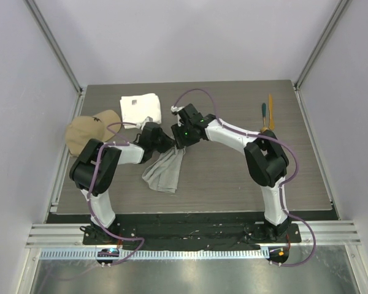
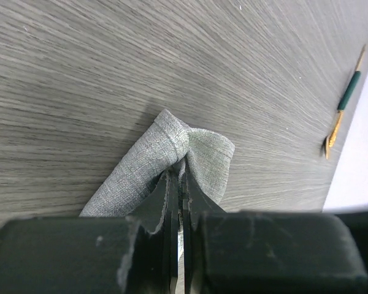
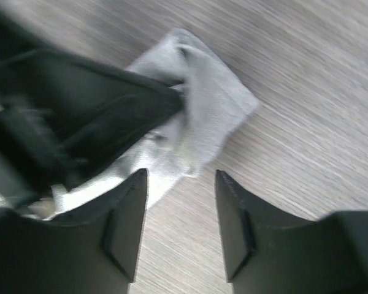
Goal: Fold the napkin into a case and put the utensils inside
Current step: Stuff the top corner of the smaller-rectangle-folded napkin into the folded napkin.
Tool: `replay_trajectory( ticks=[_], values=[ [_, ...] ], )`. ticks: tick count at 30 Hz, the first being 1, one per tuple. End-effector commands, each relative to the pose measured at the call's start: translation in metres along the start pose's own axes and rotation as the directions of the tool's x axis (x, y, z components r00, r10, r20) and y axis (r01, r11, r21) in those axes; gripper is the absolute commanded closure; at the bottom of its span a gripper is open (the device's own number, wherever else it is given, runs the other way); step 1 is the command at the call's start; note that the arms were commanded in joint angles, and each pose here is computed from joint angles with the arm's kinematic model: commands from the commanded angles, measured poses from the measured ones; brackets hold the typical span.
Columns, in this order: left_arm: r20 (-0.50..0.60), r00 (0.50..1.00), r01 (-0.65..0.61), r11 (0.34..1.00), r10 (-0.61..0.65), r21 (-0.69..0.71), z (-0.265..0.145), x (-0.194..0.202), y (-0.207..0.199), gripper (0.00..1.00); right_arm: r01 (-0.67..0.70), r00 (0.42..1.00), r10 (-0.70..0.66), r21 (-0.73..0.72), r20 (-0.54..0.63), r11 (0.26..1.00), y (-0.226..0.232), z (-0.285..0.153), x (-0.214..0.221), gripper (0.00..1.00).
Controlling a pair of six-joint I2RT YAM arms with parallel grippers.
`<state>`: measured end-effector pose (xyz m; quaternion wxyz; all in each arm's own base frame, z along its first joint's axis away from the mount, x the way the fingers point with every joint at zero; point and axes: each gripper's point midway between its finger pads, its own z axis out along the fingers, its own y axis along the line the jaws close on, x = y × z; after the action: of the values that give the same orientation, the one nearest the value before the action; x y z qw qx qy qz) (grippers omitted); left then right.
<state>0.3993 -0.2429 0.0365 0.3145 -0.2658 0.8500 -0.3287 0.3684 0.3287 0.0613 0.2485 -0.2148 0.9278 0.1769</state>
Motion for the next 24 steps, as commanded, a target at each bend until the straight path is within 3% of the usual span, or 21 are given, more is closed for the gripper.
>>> replay_trajectory(
  ticks=[1,3,10,19,24],
  values=[
    [0.021,1.0,-0.019,1.0,0.02,-0.016,-0.007,-0.01,-0.013,0.96,0.155,0.986,-0.162,0.125,0.047,0.98,0.0,-0.013,-0.032,0.53],
    [0.009,1.0,-0.018,1.0,0.019,-0.018,-0.006,-0.009,-0.014,0.96,0.181,0.981,-0.188,0.131,0.042,0.975,0.001,-0.01,-0.034,0.66],
    [0.02,1.0,-0.008,1.0,0.009,-0.024,-0.003,-0.011,-0.013,0.96,0.2,0.979,-0.205,0.138,0.023,0.97,-0.001,-0.001,-0.034,0.81],
    [0.017,1.0,-0.007,1.0,0.008,-0.026,-0.003,-0.01,-0.013,0.96,0.199,0.979,-0.201,0.102,0.016,0.975,0.005,0.008,-0.032,0.8],
    [0.014,1.0,0.0,1.0,0.001,-0.025,-0.001,-0.009,-0.011,0.96,0.204,0.978,-0.206,0.092,0.01,0.975,0.007,0.012,-0.031,0.73]
  ],
)
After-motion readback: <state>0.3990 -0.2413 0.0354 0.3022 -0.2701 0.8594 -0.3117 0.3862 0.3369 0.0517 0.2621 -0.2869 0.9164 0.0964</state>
